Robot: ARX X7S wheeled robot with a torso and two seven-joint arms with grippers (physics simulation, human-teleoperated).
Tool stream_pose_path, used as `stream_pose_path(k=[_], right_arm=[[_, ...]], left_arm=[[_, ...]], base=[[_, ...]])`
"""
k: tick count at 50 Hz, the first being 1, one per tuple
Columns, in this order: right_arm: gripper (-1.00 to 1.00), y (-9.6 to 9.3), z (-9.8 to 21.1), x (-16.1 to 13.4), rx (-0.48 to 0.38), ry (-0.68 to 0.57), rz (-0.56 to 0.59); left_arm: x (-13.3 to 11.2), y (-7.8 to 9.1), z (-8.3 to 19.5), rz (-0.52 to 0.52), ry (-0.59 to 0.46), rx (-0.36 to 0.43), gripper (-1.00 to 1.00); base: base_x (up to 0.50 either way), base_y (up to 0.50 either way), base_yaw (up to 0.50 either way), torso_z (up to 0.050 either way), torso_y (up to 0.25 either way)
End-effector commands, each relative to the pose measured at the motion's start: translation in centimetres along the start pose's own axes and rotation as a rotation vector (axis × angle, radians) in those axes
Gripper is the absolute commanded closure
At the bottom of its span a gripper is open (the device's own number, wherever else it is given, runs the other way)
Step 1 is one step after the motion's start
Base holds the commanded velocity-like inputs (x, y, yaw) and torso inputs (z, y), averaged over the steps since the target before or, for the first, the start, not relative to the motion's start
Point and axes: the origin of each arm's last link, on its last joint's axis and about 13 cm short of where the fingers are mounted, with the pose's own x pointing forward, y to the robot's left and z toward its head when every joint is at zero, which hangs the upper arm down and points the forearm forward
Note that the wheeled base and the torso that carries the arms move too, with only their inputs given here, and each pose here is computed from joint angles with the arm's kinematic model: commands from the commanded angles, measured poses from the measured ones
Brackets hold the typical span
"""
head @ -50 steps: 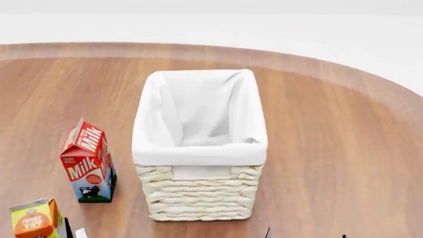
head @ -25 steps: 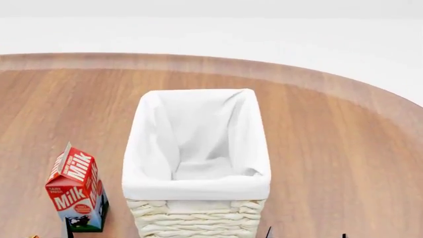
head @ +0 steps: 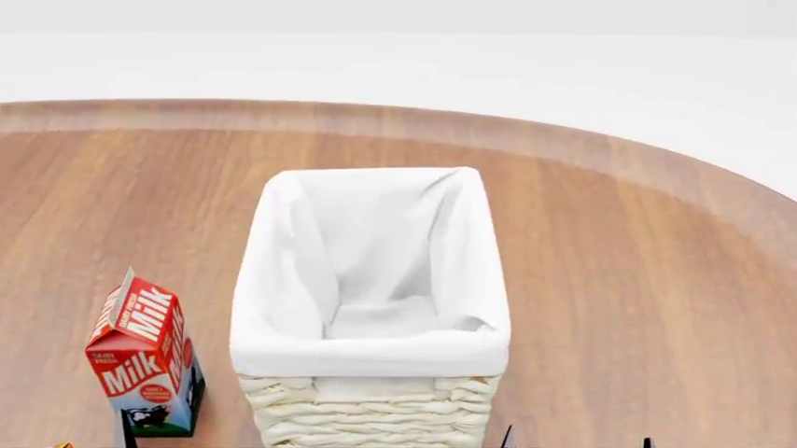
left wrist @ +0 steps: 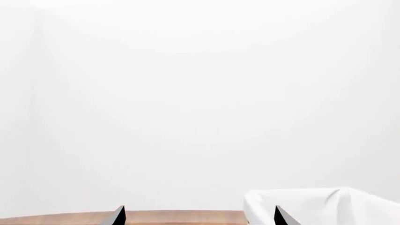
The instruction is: Pick up the alphabet soup, and put it in the basket.
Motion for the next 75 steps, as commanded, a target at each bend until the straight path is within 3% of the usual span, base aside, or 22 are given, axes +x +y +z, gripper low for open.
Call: stream_pose_path(k=[1,6,14,22,25,26,28,29,30,31,32,35,40,41,43,46,62,75], right_arm=[[-1.0,-0.8,0.3,0.2,0.032,0.039,0.032],[-1.0,-2.5,0.9,0.6,0.079,0.089,0.095],[-1.0,-3.9,1.7,1.1,0.055,0.11,0.084],[-1.0,-4.6,2.7,0.5,0.094,0.199,0.292],[-1.0,-4.8,2.3,-0.3,0.044,0.267,0.486],[-1.0,-5.1,2.1,-0.5,0.063,0.327,0.55],[-1.0,-5.4,1.9,-0.4,0.062,0.312,0.551],[-1.0,-5.6,1.8,-0.3,0.113,0.362,0.598],[-1.0,-5.7,1.7,-0.3,0.113,0.38,0.634],[-1.0,-5.7,1.6,-0.2,0.097,0.331,0.596],[-1.0,-6.0,1.3,0.1,0.151,0.369,0.626],[-1.0,-6.3,0.5,0.5,0.18,0.391,0.681],[-1.0,-6.7,-0.4,1.2,0.175,0.406,0.712],[-1.0,-6.7,-0.5,1.3,0.16,0.405,0.7],[-1.0,-6.8,-0.6,1.5,0.208,0.413,0.738],[-1.0,-6.8,-0.9,1.6,0.189,0.412,0.787],[-1.0,-6.3,-0.9,0.3,0.229,0.444,1.185],[-1.0,-5.8,-0.8,-0.5,0.292,0.453,1.345]], left_arm=[[0.1,0.1,0.0,0.003,0.002,0.001,-1.0],[0.1,0.0,-0.1,0.004,0.005,0.004,-1.0],[0.2,0.0,-0.2,0.006,0.008,0.007,-1.0],[0.2,0.1,-0.1,0.012,0.009,0.008,-1.0],[0.3,0.1,-0.2,0.01,0.02,0.016,-1.0],[0.4,0.2,-0.2,0.012,0.019,0.013,-1.0],[0.3,0.2,-0.2,0.013,0.017,0.013,-1.0],[0.3,0.2,-0.2,0.013,0.016,0.013,-1.0],[0.3,0.2,-0.2,0.013,0.016,0.014,-1.0],[0.3,0.2,-0.1,0.012,0.016,0.015,-1.0],[0.2,0.1,-0.1,0.009,0.015,0.013,-1.0],[0.3,0.1,-0.2,0.01,0.019,0.016,-1.0],[0.2,0.1,-0.1,0.001,0.024,0.003,-1.0],[0.2,0.1,0.0,0.001,0.024,0.004,-1.0],[0.2,0.1,0.0,-0.007,0.028,-0.008,-1.0],[0.1,0.1,0.1,-0.007,0.028,-0.007,-1.0],[0.1,0.0,-0.1,-0.016,0.037,0.0,-1.0],[0.2,0.0,-0.2,-0.016,0.041,0.002,-1.0]], base=[[0.0,0.0,0.0,0.0,0.0],[0.0,0.0,0.0,0.0,0.0],[0.0,0.0,0.0,0.0,0.0],[0.0,0.0,0.0,0.0,0.0],[0.0,0.0,0.0,0.0,0.0],[0.0,0.0,0.0,0.0,0.0],[0.0,0.0,0.0,0.0,0.0],[0.0,0.0,0.0,0.0,0.0],[0.0,0.0,0.0,0.0,0.0],[0.0,0.0,0.0,0.0,0.0],[0.0,0.0,0.0,0.0,0.0],[0.0,0.0,0.0,0.0,0.0],[0.0,0.0,0.0,0.0,0.0],[0.0,0.0,0.0,0.0,0.0],[0.0,0.0,0.0,0.0,0.0],[0.0,0.0,0.0,0.0,0.0],[0.0,0.0,0.0,0.0,0.0],[0.0,0.0,0.0,0.0,0.0]])
